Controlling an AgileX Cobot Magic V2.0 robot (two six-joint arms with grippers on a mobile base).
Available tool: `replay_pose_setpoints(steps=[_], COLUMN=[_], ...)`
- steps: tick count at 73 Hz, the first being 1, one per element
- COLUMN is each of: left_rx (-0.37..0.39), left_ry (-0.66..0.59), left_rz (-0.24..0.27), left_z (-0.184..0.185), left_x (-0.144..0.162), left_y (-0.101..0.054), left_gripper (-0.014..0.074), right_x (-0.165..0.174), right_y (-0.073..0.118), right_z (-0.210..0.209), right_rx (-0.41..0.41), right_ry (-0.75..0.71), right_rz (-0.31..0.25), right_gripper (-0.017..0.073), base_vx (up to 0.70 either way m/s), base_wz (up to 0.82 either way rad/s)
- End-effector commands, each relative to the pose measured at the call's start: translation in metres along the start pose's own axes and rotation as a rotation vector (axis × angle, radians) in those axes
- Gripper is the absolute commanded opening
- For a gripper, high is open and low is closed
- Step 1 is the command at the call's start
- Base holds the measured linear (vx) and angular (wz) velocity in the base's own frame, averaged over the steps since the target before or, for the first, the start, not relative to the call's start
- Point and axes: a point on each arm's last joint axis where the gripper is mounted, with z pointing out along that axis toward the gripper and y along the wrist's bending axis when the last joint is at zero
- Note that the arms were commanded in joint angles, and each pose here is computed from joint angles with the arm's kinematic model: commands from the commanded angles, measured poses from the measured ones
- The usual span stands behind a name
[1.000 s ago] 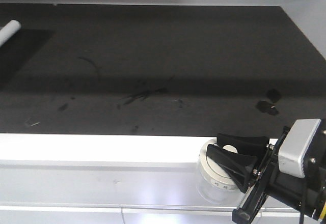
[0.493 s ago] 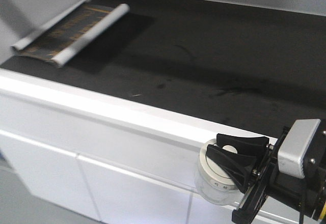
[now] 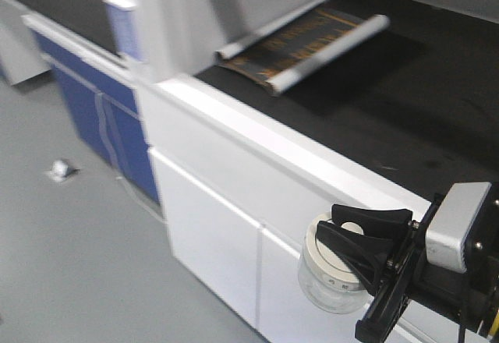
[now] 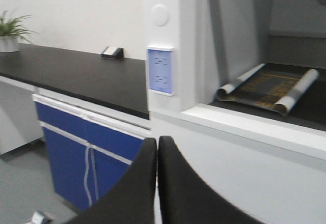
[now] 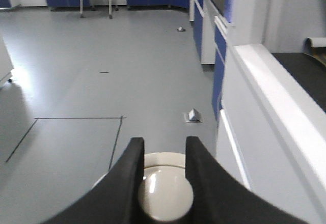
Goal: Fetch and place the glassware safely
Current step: 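Hold the jar in the right gripper while the base drives to another bench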
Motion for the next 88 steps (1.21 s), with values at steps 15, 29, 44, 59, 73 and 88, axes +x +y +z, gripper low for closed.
replay_pose_setpoints(steps=[15, 29, 44, 59, 73, 88], left_rx=[0.031, 0.031, 0.030, 0.030, 0.030, 0.030], left_ry=[-0.081, -0.081, -0.081, -0.081, -0.081, -0.081], left_rz=[-0.012, -0.012, -0.012, -0.012, -0.012, -0.012], left_z=[0.0003, 0.0003, 0.0003, 0.0003, 0.0003, 0.0003], left_x=[-0.0142, -0.0142, -0.0142, -0.0142, -0.0142, -0.0142], left_y=[-0.0031, -0.0031, -0.0030, -0.0030, -0.0030, -0.0030], left_gripper=[-0.0007, -0.0007, -0.0007, -0.0007, -0.0007, -0.0007], right_x=[-0.0175, -0.0175, -0.0175, -0.0175, -0.0175, -0.0175], right_y=[0.0025, 0.0025, 0.0024, 0.0024, 0.0024, 0.0024], right_z=[-0.0013, -0.0013, -0.0013, -0.0013, -0.0013, -0.0013], right_rx=[-0.030, -0.030, -0.029, -0.030, -0.030, -0.030], right_ry=[-0.100, -0.100, -0.099, -0.099, -0.099, -0.100], right_rz=[0.002, 0.002, 0.002, 0.002, 0.002, 0.002], right_gripper=[-0.0001, -0.0001, -0.0001, -0.0001, -0.0001, -0.0001], base_vx=[0.09, 0.11, 0.14, 0.20, 0.28, 0.39], base_wz=[0.88, 1.03, 0.90, 0.54, 0.30, 0.10])
